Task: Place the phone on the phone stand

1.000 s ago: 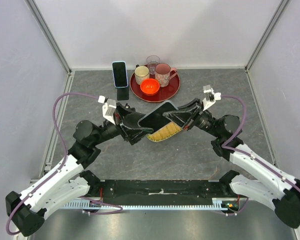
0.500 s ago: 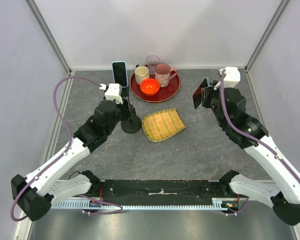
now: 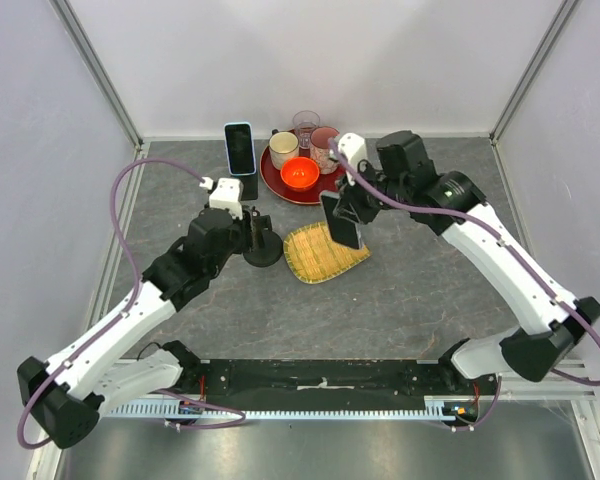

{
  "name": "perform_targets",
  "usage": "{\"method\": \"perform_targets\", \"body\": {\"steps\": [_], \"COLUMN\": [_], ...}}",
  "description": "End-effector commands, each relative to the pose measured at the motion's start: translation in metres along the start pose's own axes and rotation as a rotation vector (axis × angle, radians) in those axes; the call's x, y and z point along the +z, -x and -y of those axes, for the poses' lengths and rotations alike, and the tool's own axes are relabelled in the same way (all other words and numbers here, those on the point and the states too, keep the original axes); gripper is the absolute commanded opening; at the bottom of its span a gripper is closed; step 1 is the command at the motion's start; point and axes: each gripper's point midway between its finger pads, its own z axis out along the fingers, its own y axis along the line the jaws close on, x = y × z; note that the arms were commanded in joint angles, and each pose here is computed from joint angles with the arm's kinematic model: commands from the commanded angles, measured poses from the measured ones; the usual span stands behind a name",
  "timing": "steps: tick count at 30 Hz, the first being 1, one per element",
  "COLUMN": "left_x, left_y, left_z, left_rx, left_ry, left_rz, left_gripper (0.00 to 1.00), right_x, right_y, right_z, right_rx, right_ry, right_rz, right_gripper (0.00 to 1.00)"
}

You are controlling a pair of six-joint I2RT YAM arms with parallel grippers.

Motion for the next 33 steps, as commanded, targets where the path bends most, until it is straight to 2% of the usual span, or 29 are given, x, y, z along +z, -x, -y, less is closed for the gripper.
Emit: {"method": "perform_targets", "body": {"steps": [1,3,5,12,17,23,33], "left_x": [-0.019,-0.022,-0.022,-0.009,-0.003,0.005,0.02], "left_y": [0.009,0.009,0.009,-0.001,-0.007,-0.016,-0.008], "left_z": [-0.006,-0.012,-0.015,0.001,-0.005,-0.007,-0.022], "left_rx": [-0.071,-0.071,-0.074,-0.067,-0.09,-0.079,-0.035], "left_ry": [-0.005,0.02,0.033,-0.03,0.009,0.033,0.118], "left_rz": [0.05,0.058,0.057,0.031,0.039,0.027,0.065], "left_gripper": [0.57,0.57,0.52,0.42,0.41,0.35,0.33], "right_x": [-0.004,0.0,0.001,0.034,0.047,0.067,0.07], "right_y": [0.018,0.027,0.043,0.076,0.102,0.092,0.096], "right_z": [-0.051,-0.069,-0.08,-0.072,-0.061,-0.064,-0.065], "right_rx": [-0.229,-0.258,-0.289,-0.343,-0.347,-0.331,-0.283], "right_ry": [0.347,0.477,0.551,0.538,0.488,0.501,0.472], "right_rz": [0.076,0.12,0.183,0.236,0.285,0.31,0.361], "right_gripper": [0.0,0.0,0.0,0.0,0.0,0.0,0.0]}}
